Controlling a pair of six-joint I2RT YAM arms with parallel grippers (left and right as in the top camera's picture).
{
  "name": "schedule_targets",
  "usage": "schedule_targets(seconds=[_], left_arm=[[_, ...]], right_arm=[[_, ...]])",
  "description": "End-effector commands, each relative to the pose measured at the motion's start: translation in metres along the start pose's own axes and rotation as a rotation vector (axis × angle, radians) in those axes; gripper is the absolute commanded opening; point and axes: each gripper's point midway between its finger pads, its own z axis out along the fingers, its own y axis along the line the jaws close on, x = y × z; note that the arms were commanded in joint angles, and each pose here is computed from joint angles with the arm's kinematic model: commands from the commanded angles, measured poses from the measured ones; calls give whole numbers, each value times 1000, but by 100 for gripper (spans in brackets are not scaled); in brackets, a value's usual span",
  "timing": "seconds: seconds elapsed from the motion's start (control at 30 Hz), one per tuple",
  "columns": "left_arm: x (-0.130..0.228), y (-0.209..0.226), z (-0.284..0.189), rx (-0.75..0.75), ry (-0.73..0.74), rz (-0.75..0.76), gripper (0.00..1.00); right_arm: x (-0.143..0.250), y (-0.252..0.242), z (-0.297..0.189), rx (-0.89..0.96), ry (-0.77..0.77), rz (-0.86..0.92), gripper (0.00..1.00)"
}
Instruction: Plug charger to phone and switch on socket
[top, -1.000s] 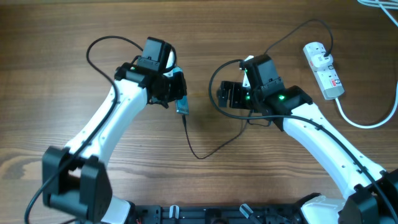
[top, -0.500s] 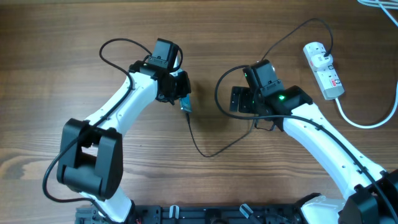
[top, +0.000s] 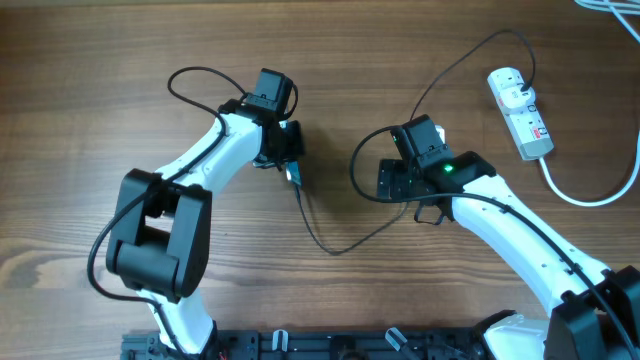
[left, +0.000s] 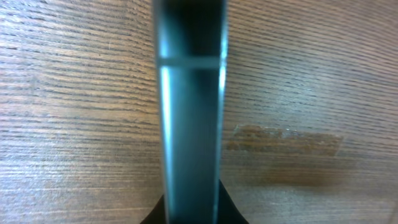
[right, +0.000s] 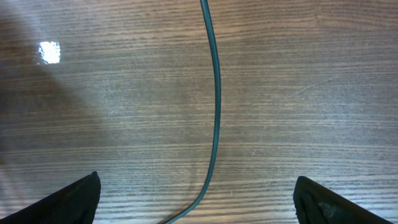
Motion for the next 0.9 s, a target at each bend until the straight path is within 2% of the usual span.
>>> schedule_targets(seconds=[0.0, 0.23, 0.3, 0.73, 0.8, 0.87], left_arm=[[-3, -2, 0, -6, -20, 2, 4], [1, -5, 1, -15, -18, 18, 11], [1, -5, 1, -16, -17, 18, 17], [1, -5, 1, -16, -17, 18, 24], [1, -5, 1, -16, -17, 18, 13], [1, -5, 1, -15, -18, 19, 8]], right_arm=[[2, 2, 1, -17, 2, -4, 100], [1, 3, 1, -21, 2, -4, 100], [1, 3, 1, -21, 2, -4, 100], [1, 3, 1, -21, 2, -4, 100], [2, 3, 1, -22, 2, -5, 100], [3, 8, 1, -49, 12, -5, 100]])
